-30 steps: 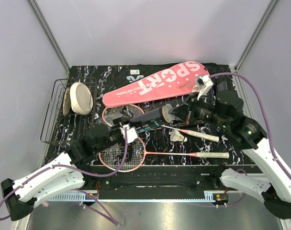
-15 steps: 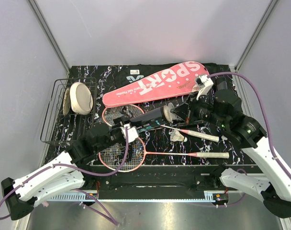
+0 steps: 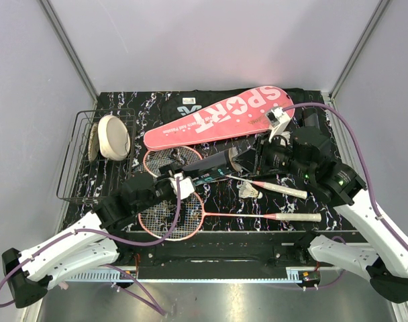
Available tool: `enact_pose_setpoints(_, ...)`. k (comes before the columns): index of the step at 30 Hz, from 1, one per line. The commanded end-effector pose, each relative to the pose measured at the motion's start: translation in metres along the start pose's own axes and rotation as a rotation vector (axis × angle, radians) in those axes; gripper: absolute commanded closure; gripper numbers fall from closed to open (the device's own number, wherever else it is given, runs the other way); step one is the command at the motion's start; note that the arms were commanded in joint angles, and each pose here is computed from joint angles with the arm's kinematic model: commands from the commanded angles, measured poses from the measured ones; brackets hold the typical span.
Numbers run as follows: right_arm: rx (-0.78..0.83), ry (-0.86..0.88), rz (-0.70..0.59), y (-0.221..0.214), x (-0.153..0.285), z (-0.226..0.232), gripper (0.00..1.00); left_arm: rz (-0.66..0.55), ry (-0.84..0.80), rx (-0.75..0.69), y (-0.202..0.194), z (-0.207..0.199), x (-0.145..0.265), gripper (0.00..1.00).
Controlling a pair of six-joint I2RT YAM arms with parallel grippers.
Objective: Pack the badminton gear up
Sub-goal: Close the lid on the shuttle tube.
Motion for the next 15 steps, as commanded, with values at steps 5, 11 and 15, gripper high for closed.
enact_pose_setpoints(5, -0.049, 0.103, -0.005, -0.003, 0.000, 0.018, 0.64, -0.129, 0.092, 0.007, 0.040, 0.032, 0.005, 1.00)
enact_pose_setpoints(11, -0.064, 0.148, -0.018, -0.002, 0.003, 0.026, 0.62, -0.135, 0.091, 0.007, 0.040, 0.032, 0.006, 1.00)
enact_pose_setpoints(15, -0.065, 0.164, -0.032, 0.002, 0.006, 0.031, 0.59, -0.139, 0.086, 0.009, 0.041, 0.031, 0.006, 1.00)
Point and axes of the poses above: each gripper's point midway between its finger pads, its own x axis back along the fingers, its own z axis along the line the jaws close on, y = z × x, the point moved 1 cm from there along x, back along the fingers, and after that the axes turned 13 degrees about -x, right-handed, at the moved point
